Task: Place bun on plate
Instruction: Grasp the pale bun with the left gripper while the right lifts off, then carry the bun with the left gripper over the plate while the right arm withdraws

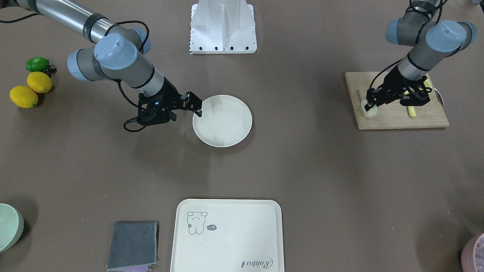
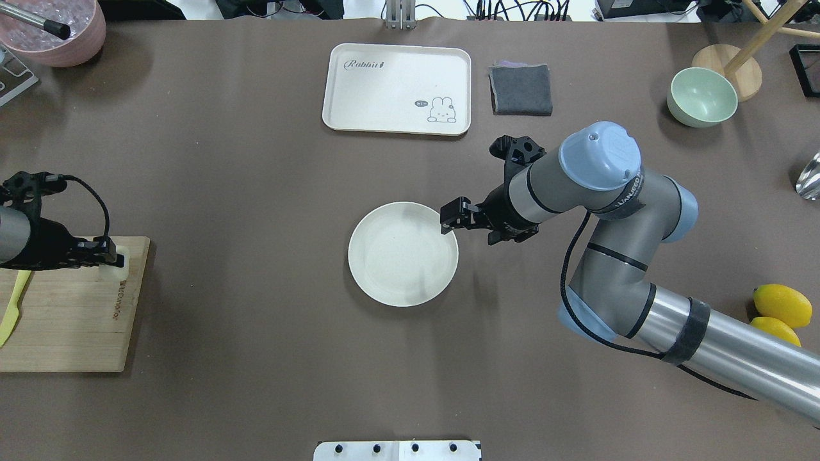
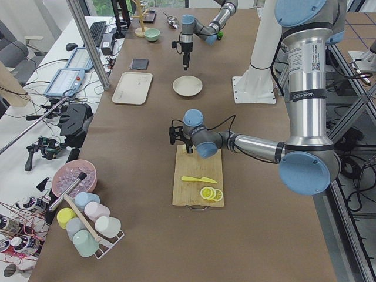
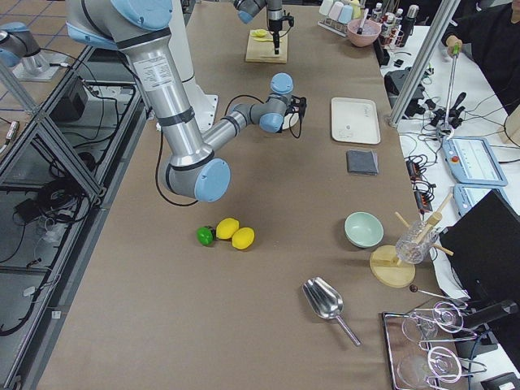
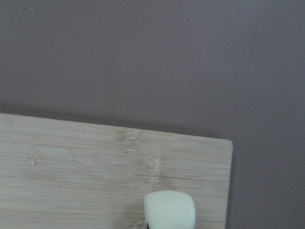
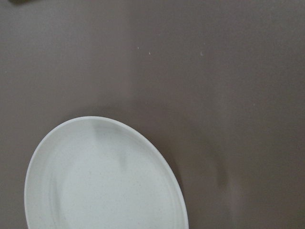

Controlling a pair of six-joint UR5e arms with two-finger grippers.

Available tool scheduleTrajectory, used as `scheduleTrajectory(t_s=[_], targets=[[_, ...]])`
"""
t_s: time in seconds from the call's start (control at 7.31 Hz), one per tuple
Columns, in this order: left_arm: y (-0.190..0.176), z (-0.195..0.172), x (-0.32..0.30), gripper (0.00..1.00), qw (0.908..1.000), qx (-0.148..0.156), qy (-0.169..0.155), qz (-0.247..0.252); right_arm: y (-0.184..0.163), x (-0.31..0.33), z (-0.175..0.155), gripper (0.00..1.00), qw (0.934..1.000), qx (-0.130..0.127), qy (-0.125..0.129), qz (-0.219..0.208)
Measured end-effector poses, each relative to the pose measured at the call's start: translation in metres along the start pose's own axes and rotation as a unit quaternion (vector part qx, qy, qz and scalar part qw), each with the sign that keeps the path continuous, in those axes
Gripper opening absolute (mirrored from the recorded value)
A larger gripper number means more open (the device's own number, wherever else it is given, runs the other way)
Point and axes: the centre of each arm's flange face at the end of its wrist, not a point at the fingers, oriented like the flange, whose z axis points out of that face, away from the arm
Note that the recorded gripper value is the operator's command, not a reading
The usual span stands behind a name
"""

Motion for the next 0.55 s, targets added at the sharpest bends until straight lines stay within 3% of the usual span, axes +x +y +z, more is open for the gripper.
scheduleTrajectory(t_s=[0.27, 0.55], targets=[[-0.03, -0.009, 0.108, 0.26, 0.9993, 0.004, 0.021, -0.032, -0.028, 0.033, -0.028, 0.99, 0.9999, -0.001, 0.005, 0.013], [-0.031, -0.007, 0.221, 0.27, 0.998, -0.001, 0.035, -0.053, -0.056, 0.092, -0.06, 0.99, 0.9998, -0.002, 0.02, -0.004]])
